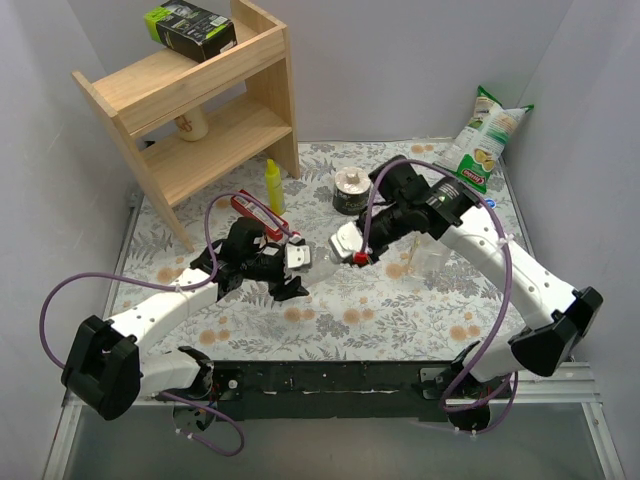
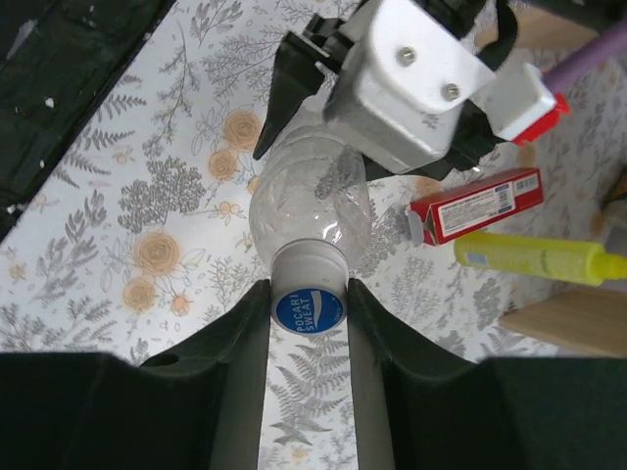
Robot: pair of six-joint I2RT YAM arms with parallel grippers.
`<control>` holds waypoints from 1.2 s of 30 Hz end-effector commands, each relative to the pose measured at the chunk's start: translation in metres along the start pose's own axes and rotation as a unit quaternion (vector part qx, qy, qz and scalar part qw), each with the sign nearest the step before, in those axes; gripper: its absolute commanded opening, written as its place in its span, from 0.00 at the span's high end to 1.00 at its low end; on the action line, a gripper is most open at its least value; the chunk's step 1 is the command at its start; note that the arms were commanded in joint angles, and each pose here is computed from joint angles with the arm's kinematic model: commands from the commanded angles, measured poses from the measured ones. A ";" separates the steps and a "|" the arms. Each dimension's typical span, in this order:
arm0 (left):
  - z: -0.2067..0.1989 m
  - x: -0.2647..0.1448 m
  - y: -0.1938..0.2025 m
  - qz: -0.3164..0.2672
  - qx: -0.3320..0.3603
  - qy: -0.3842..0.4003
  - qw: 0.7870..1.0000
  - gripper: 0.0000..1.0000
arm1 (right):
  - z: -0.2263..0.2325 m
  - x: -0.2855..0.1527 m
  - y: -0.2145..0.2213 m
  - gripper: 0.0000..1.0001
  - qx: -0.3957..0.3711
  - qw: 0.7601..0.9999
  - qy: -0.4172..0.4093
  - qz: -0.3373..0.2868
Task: Screw on the bottle caps
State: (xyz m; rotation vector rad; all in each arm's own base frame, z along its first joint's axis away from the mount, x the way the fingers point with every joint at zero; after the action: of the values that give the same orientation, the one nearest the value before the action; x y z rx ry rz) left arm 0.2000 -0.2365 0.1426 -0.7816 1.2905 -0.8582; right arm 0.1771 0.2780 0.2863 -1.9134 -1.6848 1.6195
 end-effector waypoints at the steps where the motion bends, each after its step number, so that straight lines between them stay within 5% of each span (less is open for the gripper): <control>1: 0.040 -0.010 -0.027 -0.028 -0.004 -0.122 0.992 1.00 | -0.020 0.003 -0.009 0.92 0.177 0.984 0.006 -0.024; 3: 0.057 -0.016 -0.038 -0.046 0.006 -0.173 0.984 1.00 | -0.026 0.017 0.000 0.99 0.315 0.948 -0.018 -0.032; 6: 0.076 -0.021 -0.044 -0.044 0.011 -0.222 0.974 1.00 | -0.029 0.029 0.011 0.99 0.541 0.833 -0.081 -0.084; 7: 0.079 -0.022 -0.046 -0.043 0.011 -0.231 0.972 1.00 | -0.011 0.037 0.030 0.99 0.678 0.723 -0.106 -0.077; 9: 0.084 -0.022 -0.041 -0.029 0.006 -0.243 0.970 1.00 | -0.007 0.036 0.024 0.99 0.744 0.629 -0.170 -0.146; 10: 0.083 -0.021 -0.036 -0.020 0.002 -0.241 0.970 1.00 | -0.006 0.036 0.026 0.99 0.746 0.618 -0.188 -0.163; 11: 0.083 -0.020 -0.032 -0.014 -0.003 -0.243 0.970 1.00 | -0.015 0.027 0.020 0.91 0.725 0.634 -0.192 -0.189; 12: 0.081 -0.019 -0.028 -0.008 -0.007 -0.241 0.970 1.00 | -0.026 0.020 0.018 0.55 0.706 0.655 -0.179 -0.202; 13: 0.079 -0.020 -0.026 -0.007 -0.009 -0.238 0.971 1.00 | -0.042 0.008 0.024 0.39 0.682 0.681 -0.152 -0.221; 14: 0.072 -0.017 -0.020 0.000 -0.012 -0.221 0.975 1.00 | -0.070 -0.015 0.015 0.28 0.616 0.744 -0.104 -0.239; 16: 0.060 -0.017 -0.017 0.002 -0.015 -0.200 0.980 1.00 | -0.092 -0.046 0.020 0.13 0.558 0.794 -0.036 -0.239; 17: 0.054 -0.015 -0.014 0.002 -0.014 -0.184 0.983 1.00 | -0.104 -0.059 0.018 0.11 0.480 0.848 0.013 -0.226; 20: 0.029 -0.009 -0.013 0.001 0.002 -0.109 0.994 1.00 | -0.090 -0.068 0.015 0.09 0.324 0.929 0.058 -0.166; 24: 0.008 -0.005 -0.012 -0.004 0.012 -0.039 0.999 1.00 | -0.041 -0.048 0.017 0.11 0.206 0.972 0.036 -0.103; 31: 0.003 -0.007 -0.022 -0.018 0.042 -0.013 0.999 1.00 | -0.002 -0.027 0.003 0.26 0.011 0.999 0.036 -0.030; 36: -0.001 -0.008 -0.019 -0.013 0.055 -0.005 0.998 1.00 | -0.007 -0.021 -0.002 0.36 -0.021 0.999 0.037 -0.021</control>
State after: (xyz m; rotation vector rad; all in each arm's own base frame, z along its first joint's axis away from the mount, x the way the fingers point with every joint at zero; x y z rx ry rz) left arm 0.2004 -0.2358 0.1466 -0.7605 1.2448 -0.8476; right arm 0.1715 0.2579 0.2938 -1.7673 -1.5966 1.6264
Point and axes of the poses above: each gripper's point midway between its finger pads, its own x axis out along the fingers, its own z axis along the line the jaws close on, y = z × x, the point moved 2 cm from there along -x, back along the fingers, and after that the axes turned 3 degrees about x, right-handed, at the moved point
